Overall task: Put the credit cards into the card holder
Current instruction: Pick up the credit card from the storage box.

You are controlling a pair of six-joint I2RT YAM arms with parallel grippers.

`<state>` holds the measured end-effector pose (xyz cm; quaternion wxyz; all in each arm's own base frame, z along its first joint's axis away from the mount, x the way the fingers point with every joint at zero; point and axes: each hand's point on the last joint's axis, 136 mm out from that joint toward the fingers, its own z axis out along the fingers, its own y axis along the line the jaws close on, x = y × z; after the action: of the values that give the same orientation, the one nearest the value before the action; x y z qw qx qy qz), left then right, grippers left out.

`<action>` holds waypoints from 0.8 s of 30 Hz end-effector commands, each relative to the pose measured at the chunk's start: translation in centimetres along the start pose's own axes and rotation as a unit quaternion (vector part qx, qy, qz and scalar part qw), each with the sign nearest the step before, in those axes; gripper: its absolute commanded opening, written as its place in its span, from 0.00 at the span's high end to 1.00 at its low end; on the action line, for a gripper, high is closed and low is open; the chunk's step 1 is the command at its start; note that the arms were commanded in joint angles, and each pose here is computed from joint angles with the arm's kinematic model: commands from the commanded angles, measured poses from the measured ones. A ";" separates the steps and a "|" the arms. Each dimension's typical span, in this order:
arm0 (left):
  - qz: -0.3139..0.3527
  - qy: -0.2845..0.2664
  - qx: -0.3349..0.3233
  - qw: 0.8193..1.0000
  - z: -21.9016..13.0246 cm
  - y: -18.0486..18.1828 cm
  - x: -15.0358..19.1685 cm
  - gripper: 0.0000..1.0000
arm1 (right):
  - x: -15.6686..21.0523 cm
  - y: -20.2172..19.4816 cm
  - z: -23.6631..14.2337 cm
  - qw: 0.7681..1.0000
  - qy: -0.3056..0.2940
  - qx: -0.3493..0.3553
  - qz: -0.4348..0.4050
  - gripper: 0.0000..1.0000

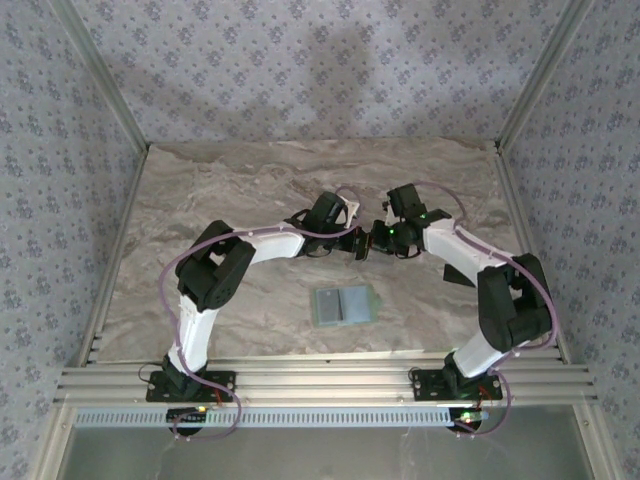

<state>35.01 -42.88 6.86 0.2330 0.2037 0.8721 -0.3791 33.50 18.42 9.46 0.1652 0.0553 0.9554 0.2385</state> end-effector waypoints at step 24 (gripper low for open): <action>-0.038 0.063 -0.010 0.997 1.5 2.5 4.7 0.91 | 0.1 1.6 -1.3 0.996 0.007 -0.082 0.021 1.00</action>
<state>35.04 -43.11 6.97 0.2301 0.2034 0.8658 -0.3951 33.35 18.09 9.96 0.1598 0.0678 0.9450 0.2771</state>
